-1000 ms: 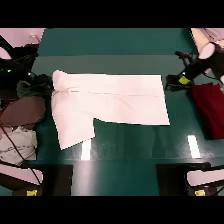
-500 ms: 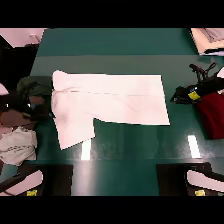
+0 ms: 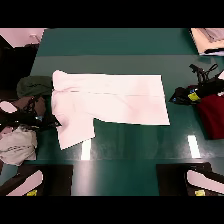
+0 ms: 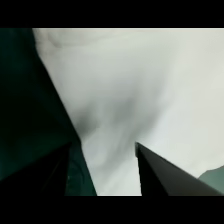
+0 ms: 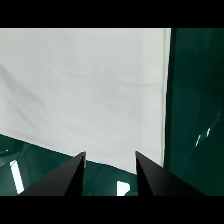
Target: Fold the shirts.
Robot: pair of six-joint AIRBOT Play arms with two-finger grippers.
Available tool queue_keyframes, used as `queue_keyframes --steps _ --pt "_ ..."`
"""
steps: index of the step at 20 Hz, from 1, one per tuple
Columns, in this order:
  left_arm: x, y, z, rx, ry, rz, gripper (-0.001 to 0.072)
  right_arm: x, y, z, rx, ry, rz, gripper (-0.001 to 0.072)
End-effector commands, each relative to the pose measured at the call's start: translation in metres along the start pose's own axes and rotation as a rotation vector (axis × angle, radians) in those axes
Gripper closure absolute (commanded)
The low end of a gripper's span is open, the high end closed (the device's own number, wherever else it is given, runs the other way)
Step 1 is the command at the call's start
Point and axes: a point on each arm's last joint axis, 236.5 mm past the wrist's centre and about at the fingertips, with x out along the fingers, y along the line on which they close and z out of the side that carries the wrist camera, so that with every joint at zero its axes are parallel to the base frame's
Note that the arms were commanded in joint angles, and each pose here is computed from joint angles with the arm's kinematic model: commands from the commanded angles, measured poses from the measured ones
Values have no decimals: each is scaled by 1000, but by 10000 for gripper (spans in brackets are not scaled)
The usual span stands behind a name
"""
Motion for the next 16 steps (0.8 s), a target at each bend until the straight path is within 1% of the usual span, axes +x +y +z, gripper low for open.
queue_keyframes --steps 1,5,6,7,8,9,13,16 --pt "6 0 10 -30 -50 -12 222 0 2 0 -1 0 9 343" --pt "17 -2 8 -66 -13 -41 225 0 2 -6 -4 25 11 343" --pt "16 -3 13 -71 -35 -47 332 0 2 -8 -7 31 9 343" --pt "15 -3 16 -72 -48 -48 503 0 -1 -10 -9 40 -2 342" --pt "15 -4 16 -64 -48 -50 606 1 -5 -15 -11 59 -16 343" --pt "14 -5 16 -56 -48 -51 684 4 -13 -23 -7 88 -40 342" --pt "4 -16 12 11 -3 -77 684 33 -51 -69 85 209 -50 341" --pt "-9 -24 21 57 -14 -87 684 49 -70 -83 179 198 -8 340"
